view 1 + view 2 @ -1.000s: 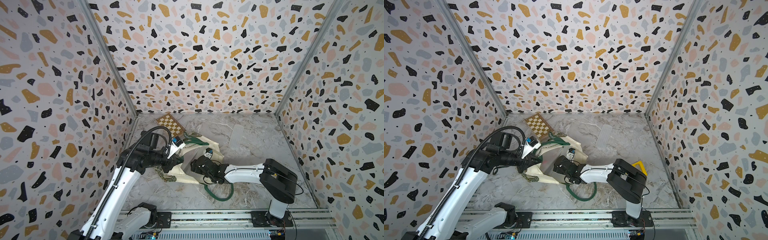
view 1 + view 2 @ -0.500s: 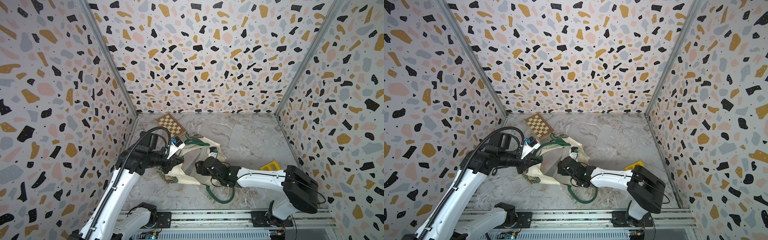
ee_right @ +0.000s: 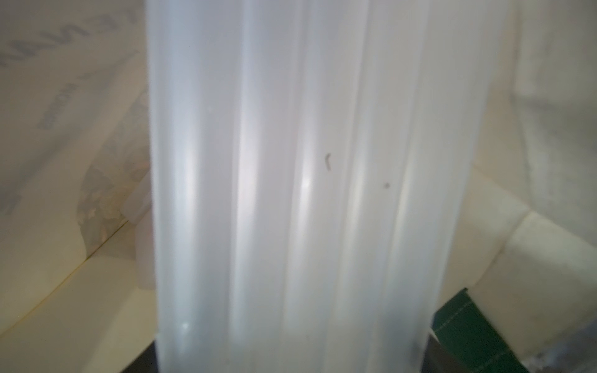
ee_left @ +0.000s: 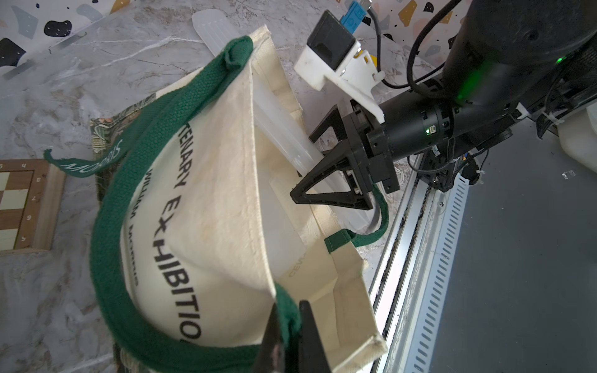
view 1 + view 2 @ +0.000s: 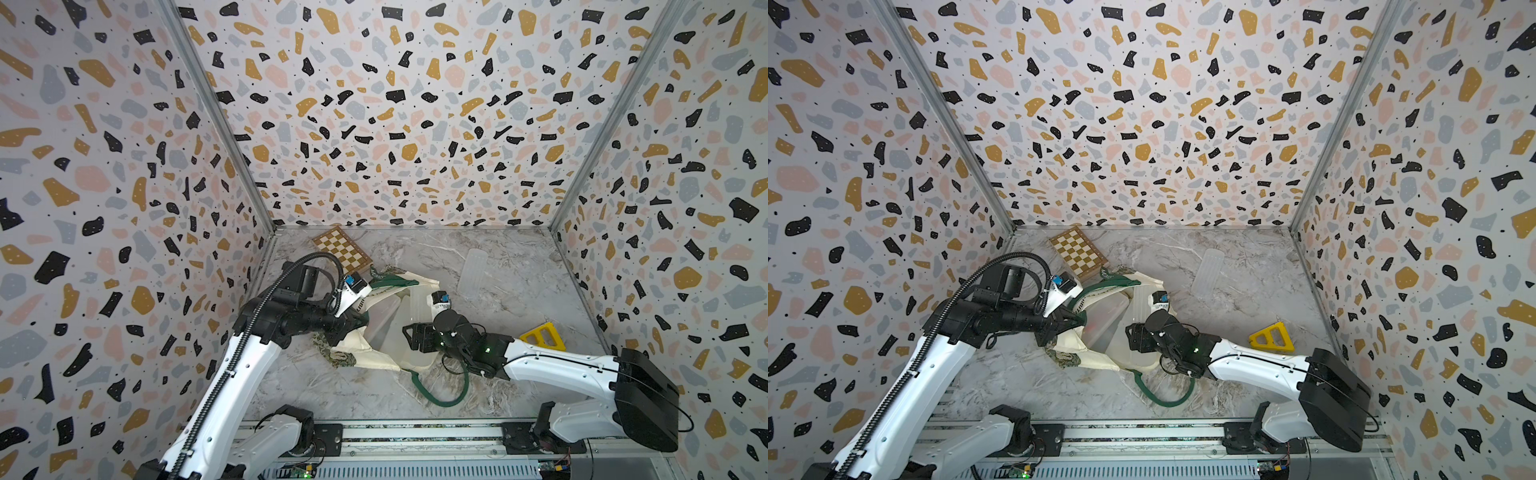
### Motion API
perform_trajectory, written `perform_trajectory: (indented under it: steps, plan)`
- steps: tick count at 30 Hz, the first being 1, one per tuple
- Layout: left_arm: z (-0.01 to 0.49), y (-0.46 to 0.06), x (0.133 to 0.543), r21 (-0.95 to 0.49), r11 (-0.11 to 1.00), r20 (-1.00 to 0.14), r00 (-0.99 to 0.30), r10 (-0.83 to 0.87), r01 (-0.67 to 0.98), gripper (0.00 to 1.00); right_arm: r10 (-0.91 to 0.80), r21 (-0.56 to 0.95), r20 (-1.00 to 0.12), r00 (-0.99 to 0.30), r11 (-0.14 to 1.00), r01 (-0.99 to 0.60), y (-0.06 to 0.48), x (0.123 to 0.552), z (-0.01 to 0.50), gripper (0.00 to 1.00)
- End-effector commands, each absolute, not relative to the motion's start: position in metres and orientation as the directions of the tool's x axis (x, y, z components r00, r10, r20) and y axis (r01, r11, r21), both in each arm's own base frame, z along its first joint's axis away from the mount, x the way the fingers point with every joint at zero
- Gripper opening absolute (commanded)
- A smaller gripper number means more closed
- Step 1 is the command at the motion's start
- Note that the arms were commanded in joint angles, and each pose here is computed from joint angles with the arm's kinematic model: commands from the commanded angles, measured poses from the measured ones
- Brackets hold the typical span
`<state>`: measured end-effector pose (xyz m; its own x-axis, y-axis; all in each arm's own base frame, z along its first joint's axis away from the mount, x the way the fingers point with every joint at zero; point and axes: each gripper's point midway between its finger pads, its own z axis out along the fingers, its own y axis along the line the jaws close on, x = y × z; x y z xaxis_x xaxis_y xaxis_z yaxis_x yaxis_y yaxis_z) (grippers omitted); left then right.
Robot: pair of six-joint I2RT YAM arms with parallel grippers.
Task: Take out the pencil case from the canvas bag
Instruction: Pick up the pencil case from the canvas bag, then place the pencil case at the center of the board.
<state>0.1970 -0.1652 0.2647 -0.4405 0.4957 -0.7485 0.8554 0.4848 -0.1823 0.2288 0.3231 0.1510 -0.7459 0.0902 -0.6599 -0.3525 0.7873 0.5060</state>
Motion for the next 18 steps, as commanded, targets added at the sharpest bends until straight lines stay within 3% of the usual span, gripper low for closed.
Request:
perform_trajectory:
  steps: [1,18]
  plan:
    - [0.284,-0.169,0.204,-0.144,0.476,-0.794,-0.389,0.468,0.867,0.00,0.134,0.517,-0.710,-0.691,0.766,-0.383,0.315,0.236,0.182,0.69]
    - [0.282,-0.166,0.205,-0.131,0.490,-0.794,-0.387,0.469,0.862,0.00,0.201,0.564,-0.723,-0.661,0.723,-0.398,0.283,0.237,0.220,0.68]
